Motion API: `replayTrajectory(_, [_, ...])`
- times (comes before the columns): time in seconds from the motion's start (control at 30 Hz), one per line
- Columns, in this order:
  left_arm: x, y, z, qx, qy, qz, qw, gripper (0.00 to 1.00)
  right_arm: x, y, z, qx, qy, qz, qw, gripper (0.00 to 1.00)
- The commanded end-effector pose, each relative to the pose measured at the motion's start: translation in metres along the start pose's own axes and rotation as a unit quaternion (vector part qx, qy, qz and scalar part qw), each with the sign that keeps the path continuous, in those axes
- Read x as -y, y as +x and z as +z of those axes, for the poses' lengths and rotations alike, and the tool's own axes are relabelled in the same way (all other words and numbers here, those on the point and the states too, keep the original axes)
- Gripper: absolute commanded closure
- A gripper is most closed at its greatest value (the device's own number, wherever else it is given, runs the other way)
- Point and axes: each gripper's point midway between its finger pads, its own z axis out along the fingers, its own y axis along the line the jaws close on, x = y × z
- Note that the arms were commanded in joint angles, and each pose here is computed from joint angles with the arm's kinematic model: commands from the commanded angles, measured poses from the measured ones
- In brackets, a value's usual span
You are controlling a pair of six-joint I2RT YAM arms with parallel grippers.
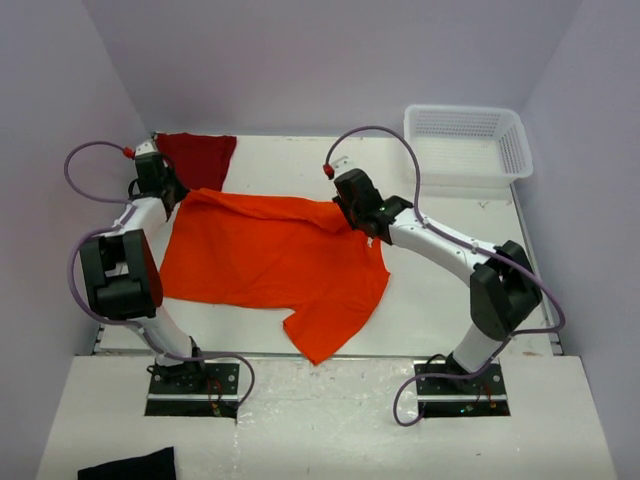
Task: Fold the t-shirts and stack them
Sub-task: Fold the flattened tshirt in 1/3 of the way
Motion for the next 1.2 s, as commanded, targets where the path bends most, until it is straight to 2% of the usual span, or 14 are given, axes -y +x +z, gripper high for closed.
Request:
replayTrajectory(0.0, [-0.001, -0.008, -0.018, 0.015, 0.004, 0.001, 1.000, 1.00, 0.002, -0.005, -0.018, 0.017, 0.009, 0.025, 1.000, 1.00])
replayTrajectory(0.6, [-0.022, -0.002, -0.031, 0.000, -0.055, -0.002, 0.998, 1.00, -0.010, 0.032, -0.035, -0.007, 0.009, 0.020, 1.000, 1.00])
replayTrajectory(0.7, [-0.027, 0.004, -0.029, -0.010, -0.067, -0.002, 0.998, 0.93, -0.012, 0.035, -0.036, -0.011, 0.007, 0.019, 1.000, 1.00])
replayTrajectory(0.93, [-0.031, 0.011, -0.026, -0.026, -0.084, -0.004, 0.996, 0.93, -0.019, 0.049, -0.036, -0.030, 0.005, 0.013, 0.999, 1.00])
replayTrajectory(1.0, [-0.032, 0.008, -0.029, -0.021, -0.093, -0.006, 0.995, 0.87, -0.023, 0.055, -0.038, -0.033, 0.005, 0.012, 0.999, 1.00])
replayTrajectory(1.03, [-0.034, 0.004, -0.031, -0.014, -0.103, -0.005, 0.995, 0.74, -0.026, 0.058, -0.038, -0.036, 0.002, 0.016, 0.999, 1.00])
replayTrajectory(1.13, [-0.039, -0.001, -0.039, -0.001, -0.133, -0.011, 0.991, 0.56, -0.031, 0.070, -0.041, -0.050, 0.005, 0.019, 0.999, 0.99])
replayTrajectory(1.17, [-0.041, -0.007, -0.045, 0.012, -0.146, -0.015, 0.989, 0.52, -0.034, 0.076, -0.043, -0.055, 0.007, 0.017, 0.998, 0.92])
